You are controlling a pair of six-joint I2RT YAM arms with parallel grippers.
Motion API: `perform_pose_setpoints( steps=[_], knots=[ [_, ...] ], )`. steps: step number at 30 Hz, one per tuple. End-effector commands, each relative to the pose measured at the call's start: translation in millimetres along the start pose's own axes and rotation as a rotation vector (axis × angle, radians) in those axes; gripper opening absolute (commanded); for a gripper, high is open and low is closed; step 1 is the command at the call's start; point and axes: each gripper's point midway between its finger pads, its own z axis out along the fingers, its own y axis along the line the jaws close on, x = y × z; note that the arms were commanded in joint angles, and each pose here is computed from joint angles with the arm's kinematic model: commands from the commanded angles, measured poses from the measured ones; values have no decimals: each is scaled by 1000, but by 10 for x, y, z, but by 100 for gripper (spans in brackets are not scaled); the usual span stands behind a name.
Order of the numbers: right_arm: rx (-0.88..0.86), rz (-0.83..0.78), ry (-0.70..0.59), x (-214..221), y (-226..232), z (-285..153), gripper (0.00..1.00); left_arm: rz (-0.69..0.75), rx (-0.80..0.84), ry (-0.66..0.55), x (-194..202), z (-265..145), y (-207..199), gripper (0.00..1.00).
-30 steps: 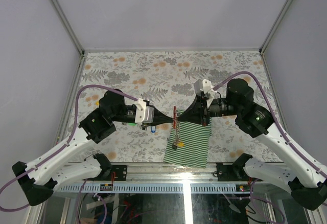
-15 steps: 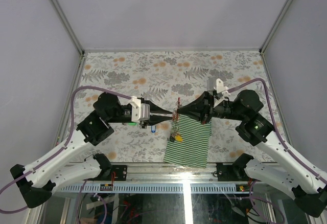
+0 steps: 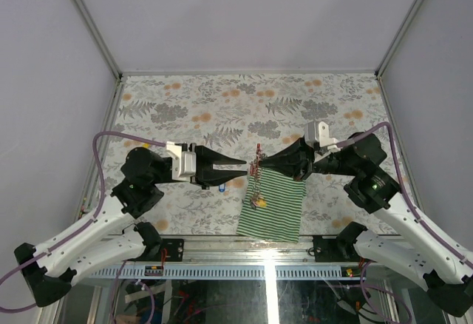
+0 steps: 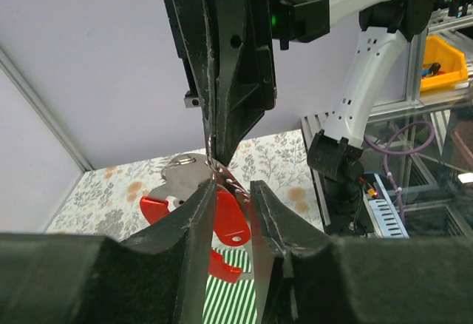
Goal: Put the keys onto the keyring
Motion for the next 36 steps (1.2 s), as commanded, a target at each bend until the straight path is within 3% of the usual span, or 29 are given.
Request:
perform_pose_setpoints(
  steps=[1, 27, 36],
  knots=[
    [-63, -144, -96, -461, 150, -38, 0, 35, -3, -148, -361, 30, -4, 27],
    [-99, -144, -105, -551, 188, -11, 0, -11, 53, -176, -328, 191, -24, 27],
    [-101, -144, -103, -540, 180, -2, 0, -29, 66, -165, -272, 230, -40, 19]
  ],
)
